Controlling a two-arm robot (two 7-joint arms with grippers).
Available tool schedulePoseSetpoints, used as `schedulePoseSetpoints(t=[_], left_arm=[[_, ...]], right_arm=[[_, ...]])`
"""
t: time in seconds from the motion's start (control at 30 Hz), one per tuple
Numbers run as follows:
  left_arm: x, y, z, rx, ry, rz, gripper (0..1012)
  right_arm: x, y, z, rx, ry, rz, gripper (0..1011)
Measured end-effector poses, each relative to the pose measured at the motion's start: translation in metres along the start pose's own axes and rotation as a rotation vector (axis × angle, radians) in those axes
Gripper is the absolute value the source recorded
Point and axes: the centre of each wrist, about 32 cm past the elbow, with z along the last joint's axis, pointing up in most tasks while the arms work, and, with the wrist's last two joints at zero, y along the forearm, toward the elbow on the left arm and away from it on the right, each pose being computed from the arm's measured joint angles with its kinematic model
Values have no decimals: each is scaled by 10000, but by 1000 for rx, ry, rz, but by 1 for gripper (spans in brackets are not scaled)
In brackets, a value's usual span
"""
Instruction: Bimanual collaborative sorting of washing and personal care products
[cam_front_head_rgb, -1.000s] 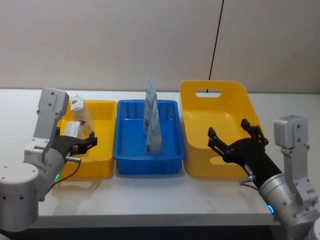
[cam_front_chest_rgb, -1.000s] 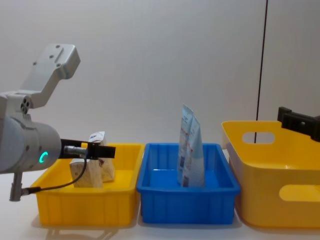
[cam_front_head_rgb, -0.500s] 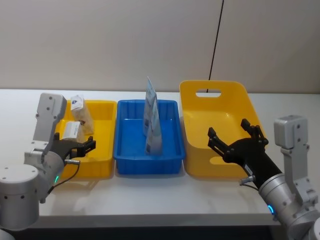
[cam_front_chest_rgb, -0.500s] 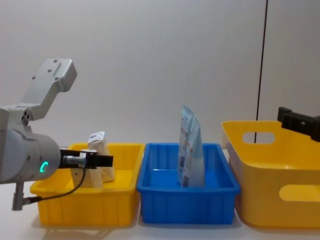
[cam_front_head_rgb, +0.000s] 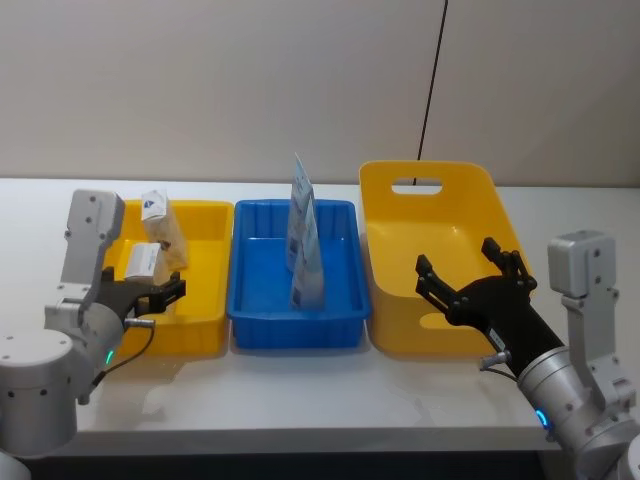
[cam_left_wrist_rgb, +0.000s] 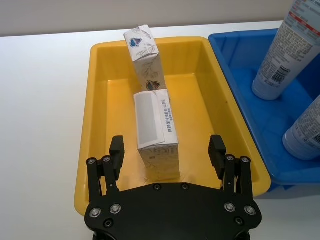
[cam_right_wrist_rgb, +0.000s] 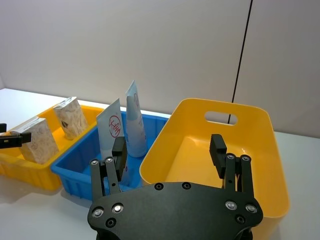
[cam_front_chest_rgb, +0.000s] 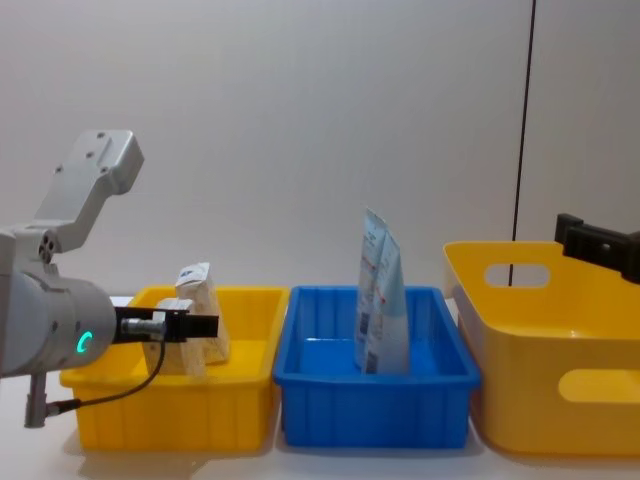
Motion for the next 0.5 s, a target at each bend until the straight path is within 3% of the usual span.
schedulePoseSetpoints(t=[0.5], left_arm=[[50, -148, -41, -4, 21, -13, 1002]], right_arm=[[0, 0, 0, 0, 0, 0, 1000]])
